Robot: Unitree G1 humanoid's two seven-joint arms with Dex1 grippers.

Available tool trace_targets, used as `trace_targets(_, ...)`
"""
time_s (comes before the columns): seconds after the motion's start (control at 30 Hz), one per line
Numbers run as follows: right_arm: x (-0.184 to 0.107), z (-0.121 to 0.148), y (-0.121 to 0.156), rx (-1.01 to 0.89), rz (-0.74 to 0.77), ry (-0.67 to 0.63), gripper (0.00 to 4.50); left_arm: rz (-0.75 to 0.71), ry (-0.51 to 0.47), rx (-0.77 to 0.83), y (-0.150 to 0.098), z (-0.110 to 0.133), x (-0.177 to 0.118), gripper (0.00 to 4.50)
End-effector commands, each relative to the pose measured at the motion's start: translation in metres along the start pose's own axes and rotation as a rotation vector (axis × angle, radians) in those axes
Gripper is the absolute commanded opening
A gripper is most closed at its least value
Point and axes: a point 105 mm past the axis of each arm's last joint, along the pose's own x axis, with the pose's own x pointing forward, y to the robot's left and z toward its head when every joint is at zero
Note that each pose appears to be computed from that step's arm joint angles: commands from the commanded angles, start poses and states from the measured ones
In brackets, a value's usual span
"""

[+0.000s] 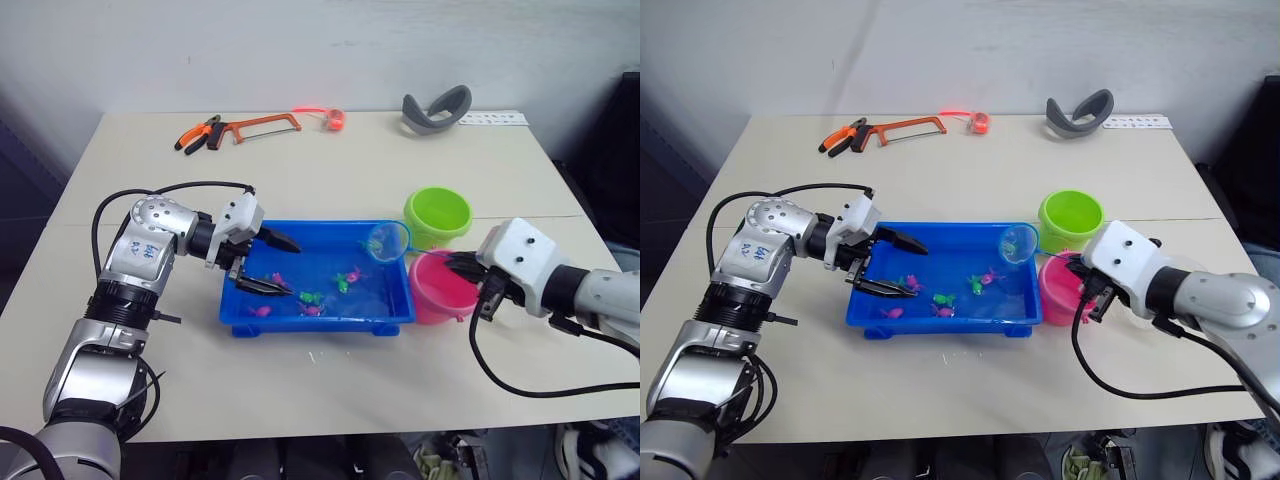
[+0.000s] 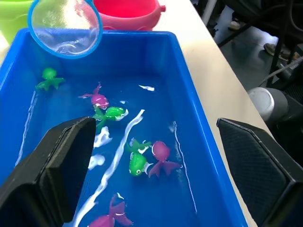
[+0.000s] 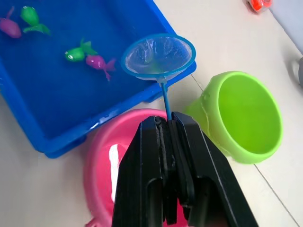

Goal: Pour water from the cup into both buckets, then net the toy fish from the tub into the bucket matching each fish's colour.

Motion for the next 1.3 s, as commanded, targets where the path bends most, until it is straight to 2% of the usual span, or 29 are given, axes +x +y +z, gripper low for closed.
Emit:
trace_targets(0.03,0.006,0.006,-0.006,-0.133,-0.008,-0.006,0.0,0.007,-0.024,0.015,-0.003,0.01,-0.004,4.45)
trace_targets(0.27,0.023,0.003,-0.003,-0.293,0.038,0.003,0.0,0.037,-0.03,0.03,-0.002,0.013,-0.004,4.45)
trace_targets(0.77,0.041,-0.01,0.017,-0.433,0.107,0.007,0.0,0.05,-0.025,0.038,0.0,0.012,-0.008,4.45)
trace_targets(1.3,0.04,-0.012,0.033,-0.303,0.123,-0.017,0.0,0.053,-0.035,0.048,0.005,0.014,-0.005,4.45)
